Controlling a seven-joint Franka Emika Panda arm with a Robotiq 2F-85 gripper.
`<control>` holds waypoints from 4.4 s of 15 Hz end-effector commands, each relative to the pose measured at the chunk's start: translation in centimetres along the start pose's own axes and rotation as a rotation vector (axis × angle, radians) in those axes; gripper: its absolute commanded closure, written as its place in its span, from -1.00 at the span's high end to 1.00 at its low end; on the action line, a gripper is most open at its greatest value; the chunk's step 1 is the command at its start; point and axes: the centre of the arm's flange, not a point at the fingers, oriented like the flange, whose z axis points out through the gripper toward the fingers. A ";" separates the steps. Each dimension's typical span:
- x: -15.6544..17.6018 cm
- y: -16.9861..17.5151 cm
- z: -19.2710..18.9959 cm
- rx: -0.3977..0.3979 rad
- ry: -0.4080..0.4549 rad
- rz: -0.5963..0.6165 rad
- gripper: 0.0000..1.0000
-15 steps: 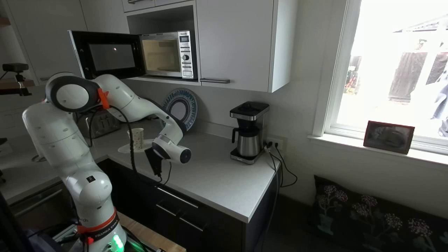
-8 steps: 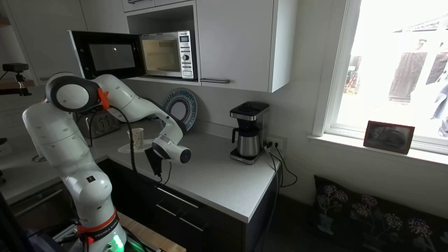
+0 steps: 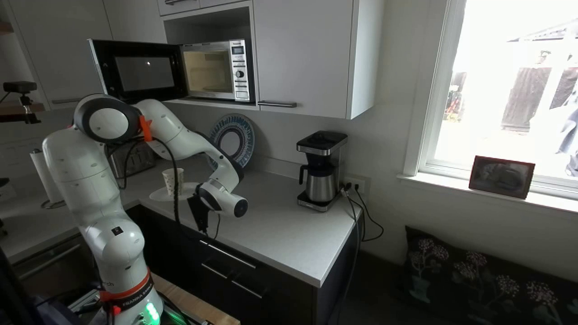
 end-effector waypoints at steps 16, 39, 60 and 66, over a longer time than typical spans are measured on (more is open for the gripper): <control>2.8 7.0 -0.1 -0.016 -0.054 -0.064 -0.99; 5.8 10.0 0.6 -0.101 -0.090 -0.063 -0.99; 6.6 9.9 1.7 -0.159 -0.106 -0.033 -0.98; 6.6 9.9 1.6 -0.166 -0.109 -0.027 -0.85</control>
